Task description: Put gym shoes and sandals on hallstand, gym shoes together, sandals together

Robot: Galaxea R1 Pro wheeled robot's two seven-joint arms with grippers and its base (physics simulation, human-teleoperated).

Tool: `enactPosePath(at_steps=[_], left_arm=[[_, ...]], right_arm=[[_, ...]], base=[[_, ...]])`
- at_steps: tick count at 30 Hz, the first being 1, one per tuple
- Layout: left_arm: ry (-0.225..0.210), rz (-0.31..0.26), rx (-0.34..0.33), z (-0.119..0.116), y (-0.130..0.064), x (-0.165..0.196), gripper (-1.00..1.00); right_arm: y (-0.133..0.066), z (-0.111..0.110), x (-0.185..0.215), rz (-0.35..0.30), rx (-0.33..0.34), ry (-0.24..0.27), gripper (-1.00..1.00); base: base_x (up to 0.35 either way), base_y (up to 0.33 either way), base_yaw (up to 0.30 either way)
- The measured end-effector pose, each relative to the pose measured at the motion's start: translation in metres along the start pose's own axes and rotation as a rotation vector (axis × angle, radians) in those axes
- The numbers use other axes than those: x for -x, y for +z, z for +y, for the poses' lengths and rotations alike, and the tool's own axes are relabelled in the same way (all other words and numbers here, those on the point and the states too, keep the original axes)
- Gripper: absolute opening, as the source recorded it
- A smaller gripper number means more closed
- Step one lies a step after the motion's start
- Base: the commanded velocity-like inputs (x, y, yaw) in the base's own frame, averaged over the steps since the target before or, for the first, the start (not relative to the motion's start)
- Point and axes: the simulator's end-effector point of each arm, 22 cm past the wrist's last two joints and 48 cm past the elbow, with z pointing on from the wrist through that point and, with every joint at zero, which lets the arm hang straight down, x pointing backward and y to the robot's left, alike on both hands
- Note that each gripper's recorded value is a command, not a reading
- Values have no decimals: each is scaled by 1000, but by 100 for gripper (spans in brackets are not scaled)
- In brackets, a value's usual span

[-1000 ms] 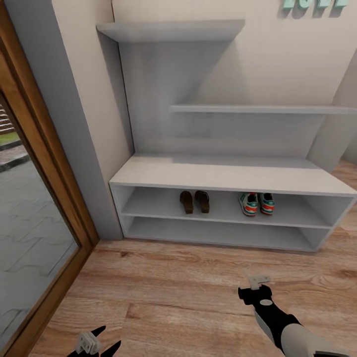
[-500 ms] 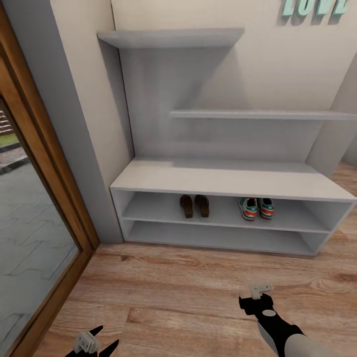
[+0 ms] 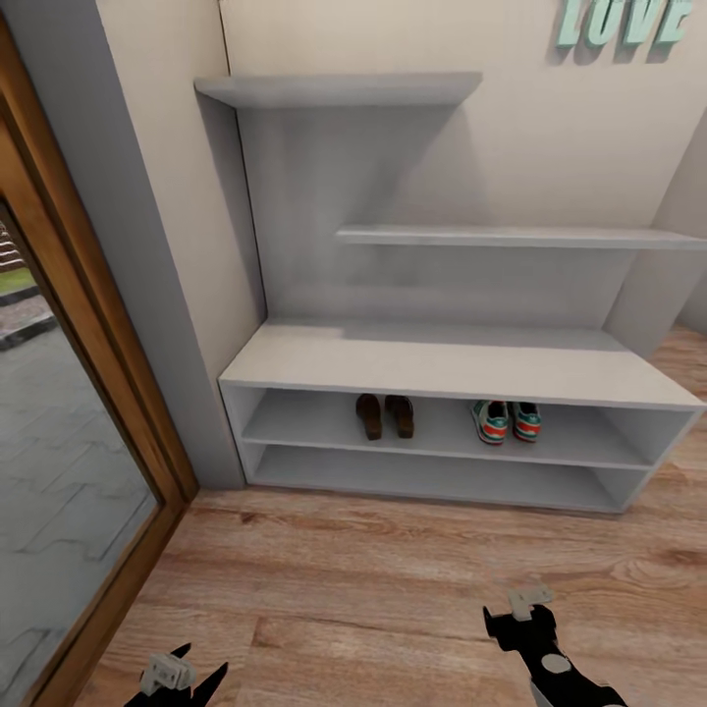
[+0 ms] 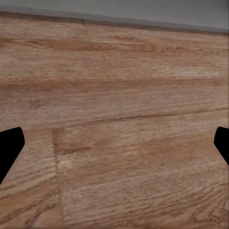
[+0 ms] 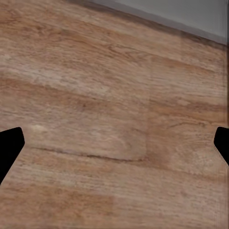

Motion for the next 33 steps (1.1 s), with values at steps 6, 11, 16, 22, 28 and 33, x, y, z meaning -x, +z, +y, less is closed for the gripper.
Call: enactPosePath(at_steps=[6, 11, 16, 22, 28, 33], left_arm=[[-10, 9, 48, 7, -6, 6, 100], [-12, 13, 86, 12, -11, 14, 100], [-15, 21, 148, 24, -18, 20, 100], [-23, 33, 211, 33, -26, 25, 100], [-26, 38, 249, 37, -33, 33, 100], [-26, 40, 283, 41, -39, 42, 100]], right_arm=[[-15, -3, 3, -52, 3, 2, 100], [-27, -4, 5, -83, 7, 4, 100], [-44, -2, 6, -137, 15, 8, 100], [-63, 0, 10, -190, 24, 11, 100], [-77, 0, 11, -197, 30, 11, 100], [-86, 1, 14, -194, 34, 13, 100]], base=[[0, 0, 0], [0, 0, 0], [0, 0, 0], [0, 0, 0], [0, 0, 0], [0, 0, 0]])
